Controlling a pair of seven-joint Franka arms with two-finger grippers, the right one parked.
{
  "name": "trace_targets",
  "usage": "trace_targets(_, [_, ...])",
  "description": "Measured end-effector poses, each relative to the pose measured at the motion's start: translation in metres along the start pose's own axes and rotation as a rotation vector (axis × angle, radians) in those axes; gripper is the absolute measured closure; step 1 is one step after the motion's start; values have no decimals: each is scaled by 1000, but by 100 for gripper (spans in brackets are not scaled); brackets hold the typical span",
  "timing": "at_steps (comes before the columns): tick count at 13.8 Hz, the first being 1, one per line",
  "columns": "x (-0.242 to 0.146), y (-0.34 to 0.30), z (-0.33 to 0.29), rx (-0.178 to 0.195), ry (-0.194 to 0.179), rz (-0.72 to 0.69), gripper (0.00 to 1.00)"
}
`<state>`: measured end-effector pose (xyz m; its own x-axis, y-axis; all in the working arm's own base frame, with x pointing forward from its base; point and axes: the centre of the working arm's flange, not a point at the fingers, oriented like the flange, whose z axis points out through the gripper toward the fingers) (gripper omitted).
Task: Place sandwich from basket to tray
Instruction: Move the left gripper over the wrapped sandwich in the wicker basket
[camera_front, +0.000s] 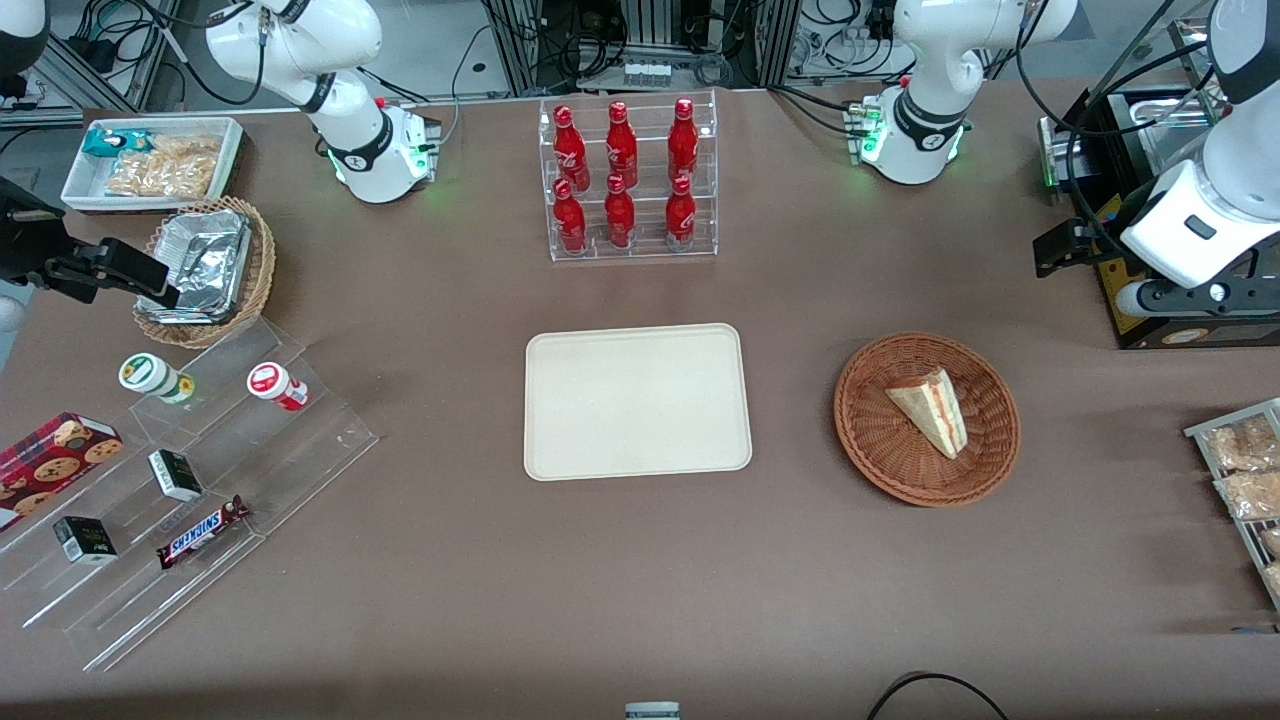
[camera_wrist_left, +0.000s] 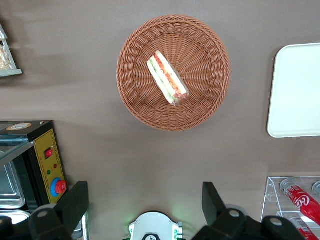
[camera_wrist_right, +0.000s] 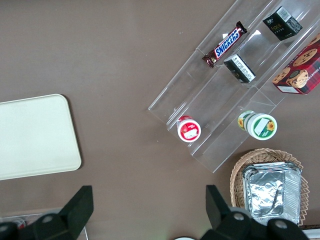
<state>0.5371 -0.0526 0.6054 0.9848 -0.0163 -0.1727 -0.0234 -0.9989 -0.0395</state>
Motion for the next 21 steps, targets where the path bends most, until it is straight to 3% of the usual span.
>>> trace_targets(5, [5,0,8,-1,-18,3,0])
trace_targets(10, [21,3,63,3,-130,9,0])
trace_targets(12, [29,4,90,4,-154,11,0])
trace_targets(18, [38,8,164,3,-156,16,0])
trace_targets(21, [40,9,197,0,-126,17,0])
